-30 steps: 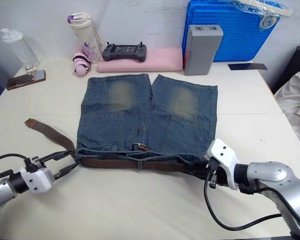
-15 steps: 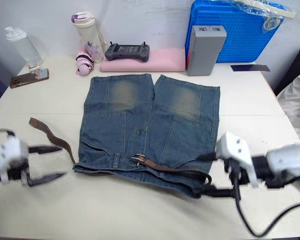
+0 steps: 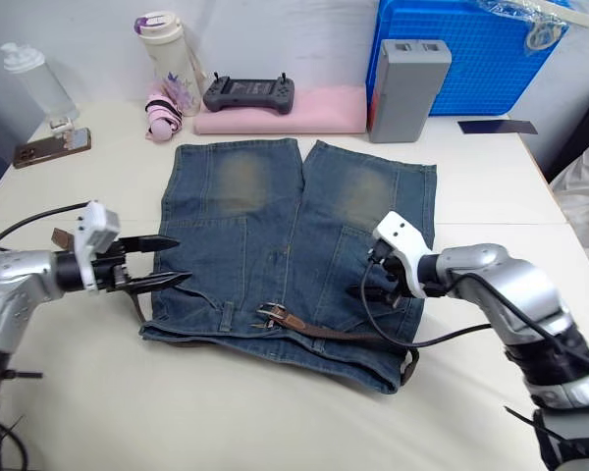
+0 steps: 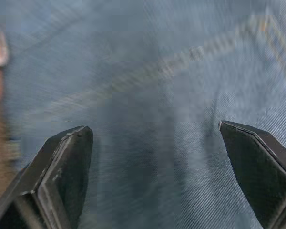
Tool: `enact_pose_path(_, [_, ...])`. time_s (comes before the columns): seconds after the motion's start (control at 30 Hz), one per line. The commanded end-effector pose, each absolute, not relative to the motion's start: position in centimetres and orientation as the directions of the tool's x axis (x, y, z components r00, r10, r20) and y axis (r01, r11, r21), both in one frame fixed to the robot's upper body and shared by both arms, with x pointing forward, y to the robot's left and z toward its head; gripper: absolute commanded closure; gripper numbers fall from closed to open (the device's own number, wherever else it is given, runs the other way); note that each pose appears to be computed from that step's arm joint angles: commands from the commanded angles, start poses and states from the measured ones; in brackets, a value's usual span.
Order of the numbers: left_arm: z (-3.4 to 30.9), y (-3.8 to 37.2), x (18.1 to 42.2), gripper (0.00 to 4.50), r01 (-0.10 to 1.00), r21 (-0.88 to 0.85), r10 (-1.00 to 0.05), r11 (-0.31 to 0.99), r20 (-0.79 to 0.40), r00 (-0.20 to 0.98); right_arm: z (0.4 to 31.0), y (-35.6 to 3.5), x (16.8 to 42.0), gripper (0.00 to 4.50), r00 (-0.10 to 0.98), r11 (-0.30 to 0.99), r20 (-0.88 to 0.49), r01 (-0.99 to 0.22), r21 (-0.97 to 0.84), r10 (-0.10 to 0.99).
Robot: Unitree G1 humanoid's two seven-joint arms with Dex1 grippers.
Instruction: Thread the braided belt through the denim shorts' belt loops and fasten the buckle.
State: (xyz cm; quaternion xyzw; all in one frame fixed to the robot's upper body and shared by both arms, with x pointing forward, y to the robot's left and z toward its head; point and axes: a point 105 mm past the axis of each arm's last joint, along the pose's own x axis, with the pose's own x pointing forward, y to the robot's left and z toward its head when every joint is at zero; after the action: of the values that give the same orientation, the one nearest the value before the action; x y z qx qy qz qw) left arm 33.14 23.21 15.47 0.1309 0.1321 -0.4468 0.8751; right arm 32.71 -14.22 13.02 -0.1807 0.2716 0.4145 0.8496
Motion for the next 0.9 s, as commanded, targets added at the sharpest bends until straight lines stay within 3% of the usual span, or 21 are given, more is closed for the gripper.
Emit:
enact_pose_path(0.03, [12.6, 24.7, 34.2, 0.00, 0.802, 0.208, -0.649, 0.559, -0.493, 0.580, 11.7, -14.9, 32.9, 0.02, 0.495, 0.593, -0.676, -0.798, -0.105, 0.546])
enact_pose_path(0.13, [10.2, 25.2, 33.9, 0.00, 0.832, 0.213, -0.615, 0.512, -0.585, 0.528, 10.4, -15.1, 32.7, 0.02, 0.461, 0.604, -0.719, -0.793, -0.072, 0.520])
enact_pose_path(0.2, [9.0, 25.2, 33.5, 0.26, 0.856, 0.200, -0.613, 0.476, -0.623, 0.487, 9.8, -15.1, 32.7, 0.81, 0.451, 0.614, -0.730, -0.788, -0.055, 0.514])
enact_pose_path(0.27, [8.1, 25.2, 33.1, 0.81, 0.872, 0.199, -0.605, 0.446, -0.651, 0.458, 9.1, -15.2, 32.6, 1.70, 0.448, 0.612, -0.746, -0.788, -0.070, 0.493])
enact_pose_path(0.33, [7.6, 25.1, 33.0, 1.83, 0.879, 0.206, -0.602, 0.429, -0.661, 0.449, 8.8, -15.3, 32.9, 2.82, 0.464, 0.622, -0.749, -0.778, -0.088, 0.474])
enact_pose_path(0.47, [7.0, 24.9, 33.7, 3.48, 0.877, 0.253, -0.569, 0.409, -0.681, 0.461, 8.8, -16.4, 34.5, 4.50, 0.554, 0.661, -0.735, -0.724, -0.195, 0.391])
enact_pose_path(0.53, [6.8, 24.8, 34.4, 4.34, 0.868, 0.290, -0.545, 0.404, -0.685, 0.483, 9.2, -17.0, 35.7, 4.50, 0.610, 0.680, -0.710, -0.688, -0.253, 0.352])
enact_pose_path(0.73, [8.3, 23.8, 39.6, 4.34, 0.732, 0.561, -0.405, 0.387, -0.609, 0.682, 11.7, -18.2, 40.7, 4.50, 0.799, 0.718, -0.560, -0.522, -0.460, 0.221])
enact_pose_path(0.9, [10.5, 23.5, 42.4, 4.34, 0.586, 0.736, -0.320, 0.340, -0.495, 0.808, 13.0, -18.3, 42.5, 4.50, 0.846, 0.737, -0.497, -0.459, -0.495, 0.193])
